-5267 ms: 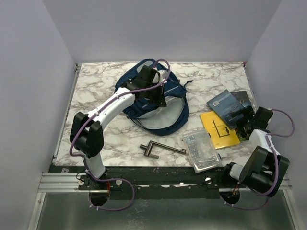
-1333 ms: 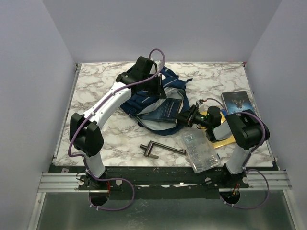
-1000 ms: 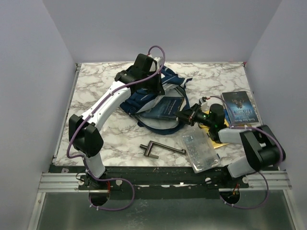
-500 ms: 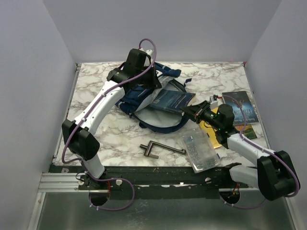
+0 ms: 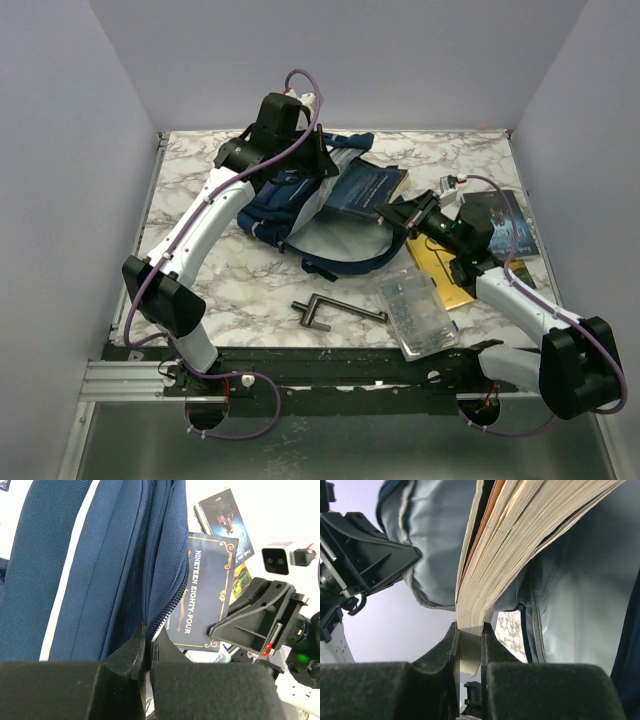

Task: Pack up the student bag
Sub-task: Place the book in the student bag.

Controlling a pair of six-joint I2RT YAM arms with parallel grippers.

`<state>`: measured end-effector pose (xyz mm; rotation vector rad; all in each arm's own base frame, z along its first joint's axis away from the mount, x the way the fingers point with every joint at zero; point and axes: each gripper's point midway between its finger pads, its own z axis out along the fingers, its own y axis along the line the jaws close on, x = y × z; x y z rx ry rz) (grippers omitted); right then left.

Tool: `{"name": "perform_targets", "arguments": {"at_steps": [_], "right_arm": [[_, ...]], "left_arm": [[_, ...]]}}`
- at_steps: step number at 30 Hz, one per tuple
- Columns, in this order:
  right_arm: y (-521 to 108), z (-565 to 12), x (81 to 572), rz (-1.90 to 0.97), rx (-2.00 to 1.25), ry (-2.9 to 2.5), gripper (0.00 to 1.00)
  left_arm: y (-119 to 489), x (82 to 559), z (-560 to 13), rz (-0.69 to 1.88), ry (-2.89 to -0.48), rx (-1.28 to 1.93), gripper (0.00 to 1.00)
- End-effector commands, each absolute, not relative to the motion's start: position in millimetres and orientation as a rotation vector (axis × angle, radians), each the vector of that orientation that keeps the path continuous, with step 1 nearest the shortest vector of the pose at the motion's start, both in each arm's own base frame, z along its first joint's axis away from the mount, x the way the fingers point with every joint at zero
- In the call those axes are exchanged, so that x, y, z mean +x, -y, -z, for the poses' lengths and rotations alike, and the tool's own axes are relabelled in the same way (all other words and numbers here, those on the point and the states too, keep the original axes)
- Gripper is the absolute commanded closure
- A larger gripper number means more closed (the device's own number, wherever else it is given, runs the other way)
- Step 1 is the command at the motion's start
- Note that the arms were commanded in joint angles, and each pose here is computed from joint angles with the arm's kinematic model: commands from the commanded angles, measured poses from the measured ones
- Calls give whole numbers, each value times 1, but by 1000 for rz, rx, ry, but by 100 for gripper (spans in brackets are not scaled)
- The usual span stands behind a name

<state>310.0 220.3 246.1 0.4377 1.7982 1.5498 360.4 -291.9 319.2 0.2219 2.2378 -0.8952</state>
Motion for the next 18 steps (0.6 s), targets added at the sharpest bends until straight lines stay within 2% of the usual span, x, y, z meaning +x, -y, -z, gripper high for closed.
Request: {"name": "perform_targets", "arguments": {"at_steps": [1,10,18], "right_arm": [[-219,-310,312,-1537,276,-1607,100],[-241,-305,324,-1588,208,-1569,100],[-283,-255,346,-1453,186,-1539,100]], "left_arm": [[296,356,-393,992,-2017,283,100],[304,345,-404,1078,-2010,306,100],[317,340,-393,1154,-2038,356,100]]}}
